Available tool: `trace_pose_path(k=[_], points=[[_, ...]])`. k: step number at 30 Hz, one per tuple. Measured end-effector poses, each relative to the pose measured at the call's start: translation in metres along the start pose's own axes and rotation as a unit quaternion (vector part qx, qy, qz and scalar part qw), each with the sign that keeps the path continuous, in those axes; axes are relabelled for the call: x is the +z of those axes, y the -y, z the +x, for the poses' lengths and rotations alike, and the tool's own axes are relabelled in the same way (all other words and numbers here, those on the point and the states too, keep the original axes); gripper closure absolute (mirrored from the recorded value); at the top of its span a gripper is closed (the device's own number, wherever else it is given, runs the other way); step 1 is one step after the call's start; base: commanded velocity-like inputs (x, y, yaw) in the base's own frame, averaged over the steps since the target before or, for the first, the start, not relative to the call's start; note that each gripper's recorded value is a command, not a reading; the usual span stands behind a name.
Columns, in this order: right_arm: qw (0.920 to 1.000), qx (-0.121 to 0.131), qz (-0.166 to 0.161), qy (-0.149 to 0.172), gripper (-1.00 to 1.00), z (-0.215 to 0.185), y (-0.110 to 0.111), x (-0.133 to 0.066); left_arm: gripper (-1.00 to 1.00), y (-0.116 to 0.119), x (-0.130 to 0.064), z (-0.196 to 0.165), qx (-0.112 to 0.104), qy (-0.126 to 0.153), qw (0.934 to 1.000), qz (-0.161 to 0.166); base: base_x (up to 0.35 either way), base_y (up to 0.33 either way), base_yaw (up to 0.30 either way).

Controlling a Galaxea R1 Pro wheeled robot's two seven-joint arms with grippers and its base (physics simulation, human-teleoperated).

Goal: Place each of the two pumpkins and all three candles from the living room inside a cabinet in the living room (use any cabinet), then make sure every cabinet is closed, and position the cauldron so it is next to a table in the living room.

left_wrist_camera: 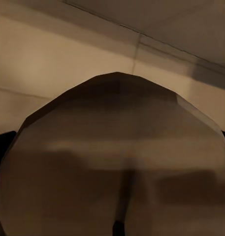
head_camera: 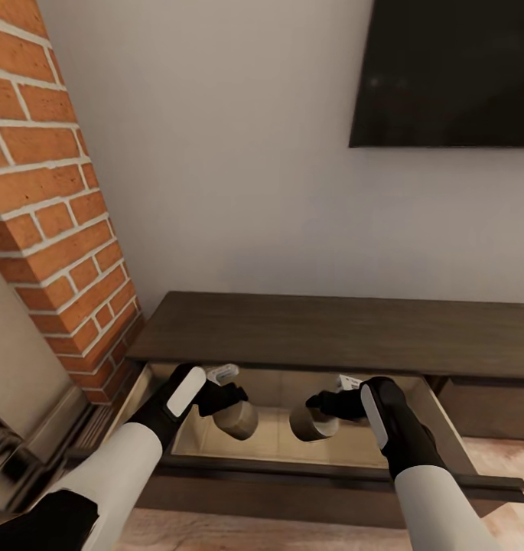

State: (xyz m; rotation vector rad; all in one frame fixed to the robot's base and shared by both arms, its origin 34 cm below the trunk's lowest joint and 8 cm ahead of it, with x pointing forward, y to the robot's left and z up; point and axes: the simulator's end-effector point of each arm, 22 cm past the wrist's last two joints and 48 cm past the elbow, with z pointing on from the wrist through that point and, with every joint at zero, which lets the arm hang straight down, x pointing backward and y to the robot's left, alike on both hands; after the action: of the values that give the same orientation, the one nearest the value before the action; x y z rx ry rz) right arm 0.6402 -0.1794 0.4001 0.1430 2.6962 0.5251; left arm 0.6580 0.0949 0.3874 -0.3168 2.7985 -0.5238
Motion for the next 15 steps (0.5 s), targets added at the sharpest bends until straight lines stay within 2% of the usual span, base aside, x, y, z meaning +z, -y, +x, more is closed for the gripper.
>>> trace_pose_path(k=[4,9,15], points=[[1.0,0.0,0.001,0.0,1.0,0.0,0.0,0.0,1.0,0.001,0.0,0.001,0.005,-0.001,1.0,-0.002,0.247,0.048,0.0],[1.0,-0.001,-0.002,0.0,1.0,0.002,-0.006,0.004,1.0,0.001,0.003,-0.001,0.0,0.009,1.0,-0.004,0.089,0.015,0.0],[0.9992,-0.017,0.032,-0.015,1.0,0.025,-0.001,0.03,1.0,-0.003,0.019,0.021,0.019,-0.006,0.9994,-0.027,0.014,0.002,0.0]])
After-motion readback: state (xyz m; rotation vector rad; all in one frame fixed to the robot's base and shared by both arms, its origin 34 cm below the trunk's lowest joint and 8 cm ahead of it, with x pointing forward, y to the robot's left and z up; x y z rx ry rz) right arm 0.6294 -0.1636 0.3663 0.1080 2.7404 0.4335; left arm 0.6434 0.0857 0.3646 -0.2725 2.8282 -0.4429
